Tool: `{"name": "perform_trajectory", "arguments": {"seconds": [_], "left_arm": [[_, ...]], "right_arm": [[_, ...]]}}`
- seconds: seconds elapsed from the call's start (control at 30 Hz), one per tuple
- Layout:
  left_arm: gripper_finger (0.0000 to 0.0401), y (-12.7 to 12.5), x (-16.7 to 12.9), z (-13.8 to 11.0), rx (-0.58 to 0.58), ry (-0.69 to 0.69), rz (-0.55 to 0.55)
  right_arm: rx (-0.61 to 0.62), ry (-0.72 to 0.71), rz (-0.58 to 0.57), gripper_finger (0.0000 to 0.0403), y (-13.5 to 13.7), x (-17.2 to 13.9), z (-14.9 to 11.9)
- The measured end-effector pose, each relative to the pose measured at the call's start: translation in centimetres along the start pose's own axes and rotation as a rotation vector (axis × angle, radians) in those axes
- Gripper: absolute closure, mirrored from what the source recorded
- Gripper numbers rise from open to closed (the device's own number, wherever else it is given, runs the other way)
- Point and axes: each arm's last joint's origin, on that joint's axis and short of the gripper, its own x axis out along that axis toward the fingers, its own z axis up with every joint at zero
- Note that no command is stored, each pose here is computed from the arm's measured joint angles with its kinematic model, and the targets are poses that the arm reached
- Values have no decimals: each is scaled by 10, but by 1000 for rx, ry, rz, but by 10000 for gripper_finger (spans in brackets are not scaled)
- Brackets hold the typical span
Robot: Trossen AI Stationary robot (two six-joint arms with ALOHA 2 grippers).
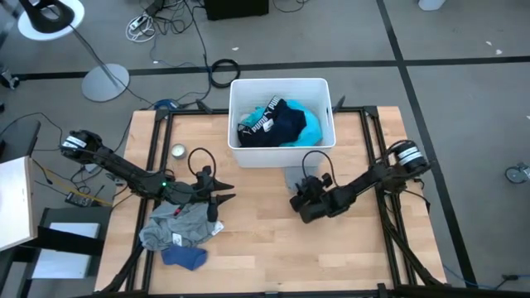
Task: Sort clothes
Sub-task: Put the gray sock into the white laundry bin
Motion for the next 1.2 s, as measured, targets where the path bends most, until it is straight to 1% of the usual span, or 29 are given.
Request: {"name": "perform_trajectory", "arguments": {"seconds": [0.07,0.1,0.17,0.23,0.27,0.3,0.37,0.43,0.6,0.67,0.7,0.77,0.83,0.9,1.0,1.07,1.13,1.2], "left_arm": [[254,0,0,0,-1,-1,0],[254,0,0,0,0,1,0],[254,0,0,0,1,3,1],[254,0,0,-1,2,7,3],[254,0,0,-1,4,10,4],[254,0,0,-1,3,10,4],[254,0,0,-1,4,11,4],[254,1,0,-1,6,13,5],[254,0,0,-1,2,7,2],[254,0,0,-1,2,7,3],[254,0,0,-1,2,8,3],[254,0,0,-1,2,7,3],[254,0,0,-1,4,10,4],[254,0,0,-1,5,9,3],[254,0,0,-1,6,9,4],[254,0,0,-1,10,9,3],[254,0,0,-1,10,9,3],[254,0,0,-1,10,9,3]], "right_arm": [[30,-33,-6,254,3,11,-6],[34,-38,-4,264,4,15,-9],[22,-32,27,307,11,16,-7],[-47,-2,99,368,21,7,2],[-109,14,141,383,26,1,6],[-158,39,194,385,30,-7,13],[-196,-5,268,386,39,-25,37],[-207,-100,333,393,46,-46,70],[-310,-323,390,395,45,-97,147],[-336,-427,368,396,38,-116,181],[-350,-470,338,396,34,-123,196],[-350,-535,243,394,25,-132,222],[-302,-576,133,386,12,-136,245],[-229,-596,39,376,-2,-134,265],[-183,-588,-48,364,-19,-116,281],[-135,-570,-83,356,-28,-100,286],[-82,-532,-69,345,-36,-86,289],[-22,-461,11,330,-44,-73,289]]}}
